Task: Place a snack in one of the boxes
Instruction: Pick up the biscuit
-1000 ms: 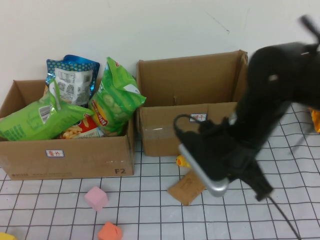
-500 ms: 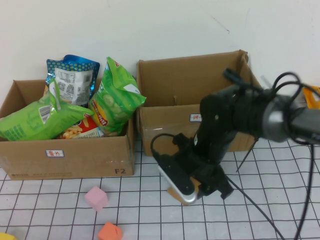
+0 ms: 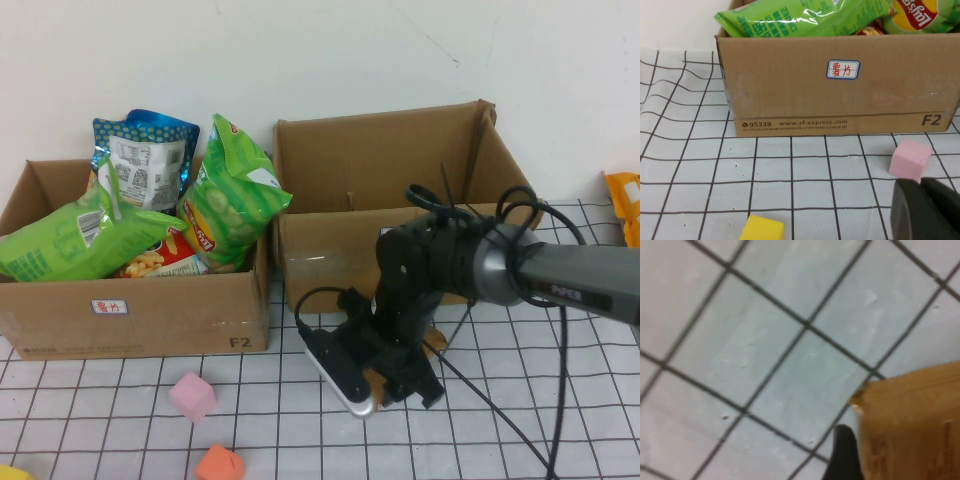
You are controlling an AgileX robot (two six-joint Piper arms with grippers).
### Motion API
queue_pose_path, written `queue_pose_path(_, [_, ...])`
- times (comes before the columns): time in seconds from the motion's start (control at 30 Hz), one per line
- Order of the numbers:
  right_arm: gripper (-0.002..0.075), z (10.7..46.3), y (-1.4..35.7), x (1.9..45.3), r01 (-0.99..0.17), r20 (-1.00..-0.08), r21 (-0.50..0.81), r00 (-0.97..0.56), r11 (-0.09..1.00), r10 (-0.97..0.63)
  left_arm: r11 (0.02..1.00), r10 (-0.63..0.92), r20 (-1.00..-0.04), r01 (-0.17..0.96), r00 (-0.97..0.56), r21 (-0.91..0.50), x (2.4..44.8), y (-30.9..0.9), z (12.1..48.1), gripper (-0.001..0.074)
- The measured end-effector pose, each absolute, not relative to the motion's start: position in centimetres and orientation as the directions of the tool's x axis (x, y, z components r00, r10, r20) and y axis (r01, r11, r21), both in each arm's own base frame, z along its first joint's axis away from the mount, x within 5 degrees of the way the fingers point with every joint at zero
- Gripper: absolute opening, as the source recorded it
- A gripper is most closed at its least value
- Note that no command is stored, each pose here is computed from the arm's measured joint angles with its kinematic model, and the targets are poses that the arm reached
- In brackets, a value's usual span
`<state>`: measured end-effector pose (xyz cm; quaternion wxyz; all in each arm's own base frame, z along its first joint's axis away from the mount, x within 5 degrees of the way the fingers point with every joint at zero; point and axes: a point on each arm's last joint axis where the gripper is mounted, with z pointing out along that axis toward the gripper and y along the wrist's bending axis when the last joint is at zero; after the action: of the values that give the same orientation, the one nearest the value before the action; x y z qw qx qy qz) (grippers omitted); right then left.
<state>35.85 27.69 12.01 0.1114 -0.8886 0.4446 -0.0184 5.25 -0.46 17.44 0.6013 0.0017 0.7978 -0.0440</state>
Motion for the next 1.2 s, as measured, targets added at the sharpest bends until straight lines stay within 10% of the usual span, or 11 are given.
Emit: queue_pose_path(1.2, [0.0405,10.1,28.0,37.3,-0.839,-0.129,-0.139,0.542,-0.525,-0.831,0.996,-0.05,-0.96,0.056,-0.277,-0.068,5.2,-0.5,17.4,-0.0002])
